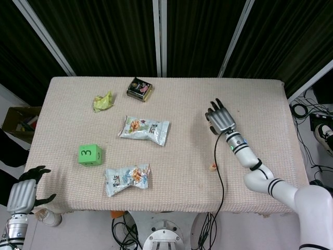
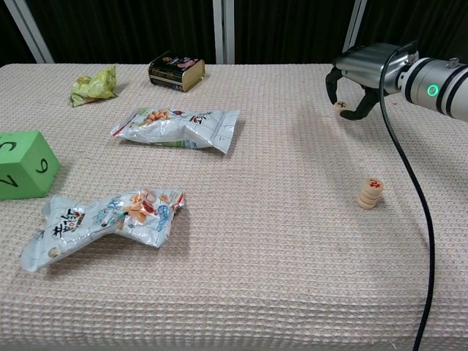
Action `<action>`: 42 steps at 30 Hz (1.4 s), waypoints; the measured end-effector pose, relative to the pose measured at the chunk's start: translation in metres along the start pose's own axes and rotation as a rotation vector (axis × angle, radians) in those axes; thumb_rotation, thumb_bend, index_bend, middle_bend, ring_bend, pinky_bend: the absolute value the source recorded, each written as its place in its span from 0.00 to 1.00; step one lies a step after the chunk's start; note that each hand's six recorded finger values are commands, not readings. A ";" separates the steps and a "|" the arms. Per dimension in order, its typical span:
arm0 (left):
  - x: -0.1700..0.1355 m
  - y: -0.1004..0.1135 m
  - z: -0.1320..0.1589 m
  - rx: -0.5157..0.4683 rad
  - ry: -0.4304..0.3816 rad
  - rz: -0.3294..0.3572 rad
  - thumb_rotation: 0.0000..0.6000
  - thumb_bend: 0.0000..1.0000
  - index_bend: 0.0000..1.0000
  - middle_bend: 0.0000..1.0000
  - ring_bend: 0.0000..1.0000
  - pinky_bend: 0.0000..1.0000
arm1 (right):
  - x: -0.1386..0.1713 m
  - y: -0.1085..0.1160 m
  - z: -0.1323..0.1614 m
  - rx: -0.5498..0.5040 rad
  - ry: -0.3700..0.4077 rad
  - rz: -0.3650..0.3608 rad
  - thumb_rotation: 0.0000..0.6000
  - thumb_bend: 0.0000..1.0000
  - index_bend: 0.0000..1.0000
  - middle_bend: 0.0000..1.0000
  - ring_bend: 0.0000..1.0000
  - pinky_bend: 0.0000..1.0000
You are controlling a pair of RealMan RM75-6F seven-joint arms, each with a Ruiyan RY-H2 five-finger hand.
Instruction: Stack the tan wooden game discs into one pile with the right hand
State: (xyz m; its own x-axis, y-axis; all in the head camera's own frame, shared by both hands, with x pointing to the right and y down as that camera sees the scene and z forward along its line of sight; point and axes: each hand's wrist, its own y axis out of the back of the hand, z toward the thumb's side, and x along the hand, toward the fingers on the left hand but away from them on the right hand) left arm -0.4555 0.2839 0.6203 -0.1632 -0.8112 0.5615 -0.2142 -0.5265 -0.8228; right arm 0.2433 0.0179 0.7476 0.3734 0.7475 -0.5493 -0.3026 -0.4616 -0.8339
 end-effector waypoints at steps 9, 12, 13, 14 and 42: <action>0.002 0.004 0.006 0.006 -0.018 0.008 1.00 0.13 0.28 0.16 0.13 0.18 | 0.079 0.031 0.027 0.025 0.179 -0.048 1.00 0.35 0.52 0.33 0.05 0.00; 0.002 0.005 0.009 0.009 -0.026 0.015 1.00 0.13 0.28 0.16 0.13 0.18 | 0.112 0.027 0.028 0.061 0.217 -0.039 1.00 0.35 0.52 0.33 0.05 0.00; 0.002 0.005 0.009 0.009 -0.028 0.015 1.00 0.13 0.28 0.16 0.13 0.18 | 0.121 0.024 0.029 0.067 0.225 -0.035 1.00 0.35 0.52 0.33 0.05 0.00; 0.002 0.005 0.010 0.009 -0.028 0.015 1.00 0.13 0.28 0.16 0.13 0.18 | 0.128 0.021 0.030 0.071 0.232 -0.031 1.00 0.35 0.52 0.33 0.05 0.00; 0.002 0.002 0.009 0.003 -0.025 0.008 1.00 0.13 0.28 0.16 0.13 0.18 | 0.149 -0.012 0.047 0.116 0.294 0.000 1.00 0.35 0.47 0.31 0.05 0.00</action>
State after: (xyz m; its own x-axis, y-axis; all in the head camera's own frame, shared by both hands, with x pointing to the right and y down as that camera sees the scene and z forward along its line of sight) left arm -0.4477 0.2793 0.6187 -0.1403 -0.8214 0.5529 -0.2101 -0.5210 -0.8273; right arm 0.2615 0.1572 0.6778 0.6062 0.5695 -0.5552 -0.3944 -0.3910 -0.8316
